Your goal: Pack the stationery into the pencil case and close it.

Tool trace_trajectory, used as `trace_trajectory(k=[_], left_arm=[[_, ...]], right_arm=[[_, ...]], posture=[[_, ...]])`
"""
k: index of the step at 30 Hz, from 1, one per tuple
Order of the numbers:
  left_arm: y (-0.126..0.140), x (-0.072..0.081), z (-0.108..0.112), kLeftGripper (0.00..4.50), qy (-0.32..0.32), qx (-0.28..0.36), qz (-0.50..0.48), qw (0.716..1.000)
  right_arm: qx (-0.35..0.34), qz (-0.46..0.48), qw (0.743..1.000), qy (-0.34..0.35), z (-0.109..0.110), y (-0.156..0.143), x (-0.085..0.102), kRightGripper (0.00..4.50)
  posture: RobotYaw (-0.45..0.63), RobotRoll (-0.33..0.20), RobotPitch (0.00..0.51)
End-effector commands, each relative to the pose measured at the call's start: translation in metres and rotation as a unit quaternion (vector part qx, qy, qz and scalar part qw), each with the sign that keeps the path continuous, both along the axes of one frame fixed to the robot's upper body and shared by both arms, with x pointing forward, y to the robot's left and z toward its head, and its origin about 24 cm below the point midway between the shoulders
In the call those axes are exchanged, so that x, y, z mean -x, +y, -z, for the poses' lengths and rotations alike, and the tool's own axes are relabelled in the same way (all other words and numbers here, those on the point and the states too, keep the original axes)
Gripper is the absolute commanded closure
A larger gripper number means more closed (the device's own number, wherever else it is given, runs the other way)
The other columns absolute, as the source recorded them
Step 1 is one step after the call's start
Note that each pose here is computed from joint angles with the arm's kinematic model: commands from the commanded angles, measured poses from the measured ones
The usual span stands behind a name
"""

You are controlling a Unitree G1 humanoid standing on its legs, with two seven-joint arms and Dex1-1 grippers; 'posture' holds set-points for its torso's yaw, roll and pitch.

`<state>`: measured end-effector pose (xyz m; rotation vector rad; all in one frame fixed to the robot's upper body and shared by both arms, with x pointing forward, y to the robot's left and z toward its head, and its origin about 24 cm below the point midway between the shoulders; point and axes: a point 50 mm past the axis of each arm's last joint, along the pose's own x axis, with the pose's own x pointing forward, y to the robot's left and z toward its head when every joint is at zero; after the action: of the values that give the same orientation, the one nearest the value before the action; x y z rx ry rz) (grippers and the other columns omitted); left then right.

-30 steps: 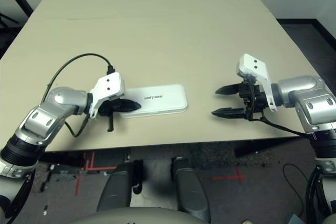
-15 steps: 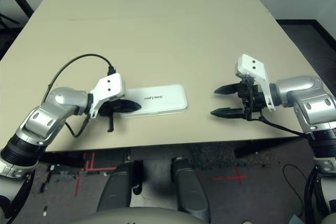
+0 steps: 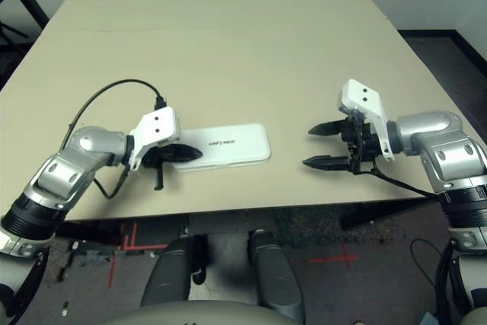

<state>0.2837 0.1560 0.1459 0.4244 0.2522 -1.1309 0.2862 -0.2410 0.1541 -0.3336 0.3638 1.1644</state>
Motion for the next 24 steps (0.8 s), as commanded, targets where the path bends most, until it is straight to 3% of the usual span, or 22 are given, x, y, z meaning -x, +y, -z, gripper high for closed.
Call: trace_trajectory(k=[1, 8, 13, 17, 24], left_arm=[[0.008, -0.001, -0.014, 2.73, -0.023, 0.069, -0.023, 0.997], [0.033, -0.011, -0.037, 0.03, -0.077, 0.184, -0.123, 0.972], [0.064, -0.028, -0.049, 0.03, -0.126, 0.244, -0.248, 0.929], [0.113, -0.048, -0.052, 0.03, -0.177, 0.278, -0.412, 0.85], [0.156, -0.056, -0.042, 0.03, -0.214, 0.295, -0.535, 0.762]], right_arm=[[-0.043, 0.015, 0.998, -0.048, -0.011, 0.003, -0.007, 0.0], [-0.136, 0.076, 0.978, -0.135, -0.023, 0.008, -0.025, 0.0], [-0.164, 0.163, 0.954, -0.191, -0.026, 0.002, -0.043, 0.0], [-0.163, 0.322, 0.9, -0.244, -0.024, -0.02, -0.065, 0.0], [-0.162, 0.474, 0.821, -0.273, -0.02, -0.052, -0.075, 0.0]], posture=[[-0.09, 0.0, 0.143], [-0.07, 0.0, 0.129], [-0.07, 0.0, 0.123], [-0.07, 0.0, 0.12], [-0.09, 0.0, 0.132]])
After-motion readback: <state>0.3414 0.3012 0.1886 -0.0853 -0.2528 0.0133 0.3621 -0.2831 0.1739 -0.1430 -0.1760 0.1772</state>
